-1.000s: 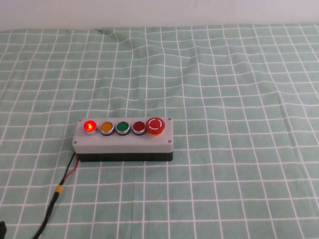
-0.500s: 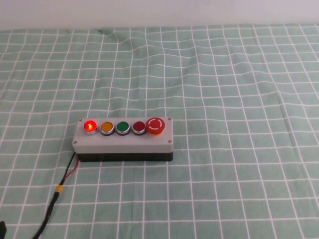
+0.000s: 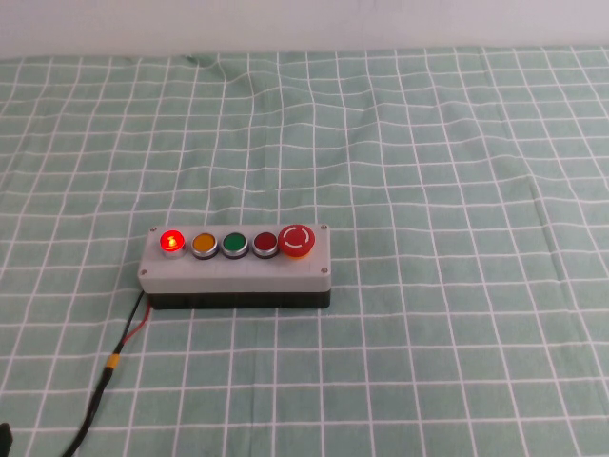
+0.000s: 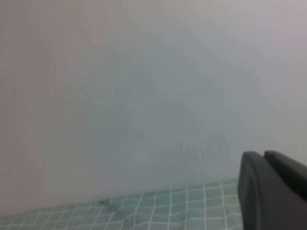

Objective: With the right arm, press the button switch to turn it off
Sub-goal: 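Press the lit red button on the button box to turn it off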

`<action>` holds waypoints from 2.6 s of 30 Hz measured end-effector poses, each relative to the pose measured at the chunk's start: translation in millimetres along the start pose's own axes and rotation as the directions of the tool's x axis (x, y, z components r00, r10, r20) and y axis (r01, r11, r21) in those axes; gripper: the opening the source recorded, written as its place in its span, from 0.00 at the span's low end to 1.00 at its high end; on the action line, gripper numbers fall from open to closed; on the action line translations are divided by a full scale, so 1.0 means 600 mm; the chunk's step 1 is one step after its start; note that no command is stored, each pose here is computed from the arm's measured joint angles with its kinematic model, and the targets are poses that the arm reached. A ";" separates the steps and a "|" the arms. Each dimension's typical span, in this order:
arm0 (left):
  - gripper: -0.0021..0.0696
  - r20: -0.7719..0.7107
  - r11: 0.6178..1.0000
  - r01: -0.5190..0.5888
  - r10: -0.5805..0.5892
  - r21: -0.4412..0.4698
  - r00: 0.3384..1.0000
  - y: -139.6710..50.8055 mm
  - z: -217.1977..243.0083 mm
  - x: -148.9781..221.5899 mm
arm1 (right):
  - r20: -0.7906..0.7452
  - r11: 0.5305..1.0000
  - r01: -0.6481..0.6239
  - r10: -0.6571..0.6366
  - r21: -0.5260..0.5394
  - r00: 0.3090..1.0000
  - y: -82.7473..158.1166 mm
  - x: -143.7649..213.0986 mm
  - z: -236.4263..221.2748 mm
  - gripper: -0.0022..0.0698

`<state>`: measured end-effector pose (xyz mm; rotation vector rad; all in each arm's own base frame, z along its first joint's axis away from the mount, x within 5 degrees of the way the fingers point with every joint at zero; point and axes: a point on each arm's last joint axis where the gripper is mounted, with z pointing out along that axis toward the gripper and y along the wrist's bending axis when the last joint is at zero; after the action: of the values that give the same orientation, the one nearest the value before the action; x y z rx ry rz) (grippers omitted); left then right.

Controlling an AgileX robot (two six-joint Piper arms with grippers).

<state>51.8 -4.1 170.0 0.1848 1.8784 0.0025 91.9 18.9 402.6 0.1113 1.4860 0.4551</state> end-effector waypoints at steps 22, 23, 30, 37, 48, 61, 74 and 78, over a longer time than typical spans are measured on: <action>0.02 0.000 1.000 0.000 0.000 0.000 1.000 0.000 0.000 0.000 | -0.680 0.995 0.046 -0.093 -0.087 0.727 -0.007 0.188 0.272 0.01; 0.02 0.000 1.000 0.000 0.000 0.000 1.000 0.000 0.000 0.000 | -0.690 0.993 0.046 -0.111 -0.113 0.716 0.005 0.195 0.284 0.01; 0.02 0.000 1.000 0.000 0.000 0.000 1.000 0.000 0.000 0.000 | -0.719 0.957 0.025 -0.234 -0.289 0.654 0.105 0.246 0.363 0.01; 0.02 0.000 1.000 0.000 0.000 0.000 1.000 0.000 0.000 0.000 | -0.702 0.887 0.015 -0.375 -0.462 0.606 0.223 0.312 0.435 0.01; 0.02 0.000 1.000 0.000 0.000 0.000 1.000 0.000 0.000 0.000 | -0.612 0.756 0.010 -0.538 -0.655 0.579 0.392 0.407 0.497 0.01; 0.02 0.000 1.000 0.000 0.000 0.000 1.000 0.000 0.000 0.000 | -0.666 0.772 0.058 -0.581 -0.633 0.467 0.394 0.495 0.522 0.01; 0.02 0.000 1.000 0.000 0.000 0.000 1.000 0.000 0.000 0.000 | -0.516 0.724 0.146 -0.603 -0.674 0.608 0.425 0.263 0.484 0.01; 0.02 0.000 1.000 0.000 0.000 0.000 1.000 0.000 0.000 0.000 | -0.472 0.712 0.198 -0.620 -0.673 0.626 0.417 0.165 0.444 0.01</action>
<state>51.8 -4.1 170.0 0.1848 1.8784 0.0025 297.1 336.6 423.0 -1.0000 1.9438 0.5461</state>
